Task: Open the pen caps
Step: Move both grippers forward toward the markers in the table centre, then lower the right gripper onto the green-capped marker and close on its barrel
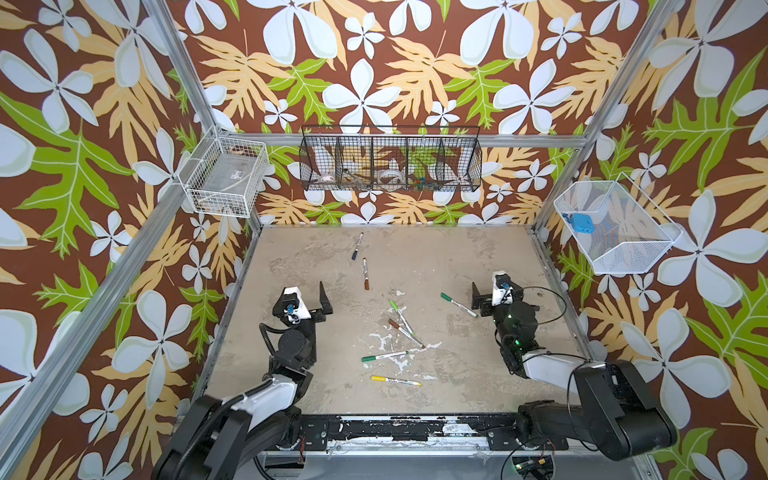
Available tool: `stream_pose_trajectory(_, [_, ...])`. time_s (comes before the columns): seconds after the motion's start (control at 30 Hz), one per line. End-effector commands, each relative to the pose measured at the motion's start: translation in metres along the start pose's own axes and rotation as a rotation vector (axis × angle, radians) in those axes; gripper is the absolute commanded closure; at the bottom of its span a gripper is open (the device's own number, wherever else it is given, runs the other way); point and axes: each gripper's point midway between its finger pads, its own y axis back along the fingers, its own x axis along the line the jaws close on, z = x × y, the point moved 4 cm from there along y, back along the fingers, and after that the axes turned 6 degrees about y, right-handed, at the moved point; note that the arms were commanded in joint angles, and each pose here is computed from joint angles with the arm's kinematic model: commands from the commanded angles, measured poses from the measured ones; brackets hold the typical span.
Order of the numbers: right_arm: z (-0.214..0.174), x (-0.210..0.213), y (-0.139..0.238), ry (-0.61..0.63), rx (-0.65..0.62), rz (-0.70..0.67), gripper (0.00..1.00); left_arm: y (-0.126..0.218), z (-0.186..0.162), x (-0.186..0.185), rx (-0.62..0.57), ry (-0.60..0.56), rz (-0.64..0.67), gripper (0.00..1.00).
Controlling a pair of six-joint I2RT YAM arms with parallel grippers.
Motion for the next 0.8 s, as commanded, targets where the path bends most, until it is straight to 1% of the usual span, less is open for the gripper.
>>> stream_pose_trajectory(0.0, [0.017, 0.023, 0.001, 0.100, 0.050, 0.056, 0.03, 0.005, 0.003, -0.027, 0.075, 0.133, -0.171, 0.00])
stream_pose_trajectory(0.1, [0.053, 0.047, 0.002, 0.030, 0.009, 0.174, 0.05, 0.003, 0.007, -0.051, 0.157, 0.275, -0.291, 0.00])
stream_pose_trajectory(0.17, [0.064, 0.055, -0.001, -0.055, 0.033, 0.233, 0.09, 0.003, 0.001, -0.073, 0.227, 0.332, -0.391, 0.01])
stream_pose_trajectory(0.23, [0.067, 0.064, -0.007, -0.103, 0.099, 0.294, 0.12, 0.002, -0.012, -0.095, 0.320, 0.370, -0.447, 0.01])
stream_pose_trajectory(0.33, [0.060, 0.067, -0.015, -0.121, 0.235, 0.297, 0.15, 0.002, -0.033, -0.136, 0.470, 0.342, -0.511, 0.03])
stream_pose_trajectory(0.4, [0.050, 0.061, -0.015, -0.131, 0.323, 0.243, 0.15, 0.010, -0.047, -0.164, 0.535, 0.247, -0.531, 0.05])
stream_pose_trajectory(0.43, [0.045, 0.056, -0.013, -0.136, 0.360, 0.215, 0.16, 0.015, -0.051, -0.177, 0.538, 0.211, -0.530, 0.05])
stream_pose_trajectory(0.5, [0.036, 0.051, -0.009, -0.143, 0.389, 0.203, 0.15, 0.025, -0.067, -0.201, 0.604, 0.176, -0.605, 0.05])
stream_pose_trajectory(0.53, [0.032, 0.049, -0.007, -0.157, 0.401, 0.210, 0.15, 0.027, -0.075, -0.208, 0.643, 0.175, -0.624, 0.06])
stream_pose_trajectory(0.6, [0.024, 0.043, -0.003, -0.176, 0.423, 0.209, 0.13, 0.033, -0.087, -0.212, 0.676, 0.184, -0.647, 0.07])
stream_pose_trajectory(0.67, [0.016, 0.039, 0.001, -0.154, 0.428, 0.196, 0.14, 0.038, -0.095, -0.213, 0.697, 0.179, -0.674, 0.07])
stream_pose_trajectory(0.7, [0.008, 0.035, 0.002, -0.151, 0.447, 0.173, 0.14, 0.040, -0.100, -0.213, 0.714, 0.171, -0.679, 0.07])
stream_pose_trajectory(0.77, [-0.010, 0.034, 0.001, -0.169, 0.495, 0.180, 0.13, 0.046, -0.106, -0.214, 0.741, 0.153, -0.707, 0.07])
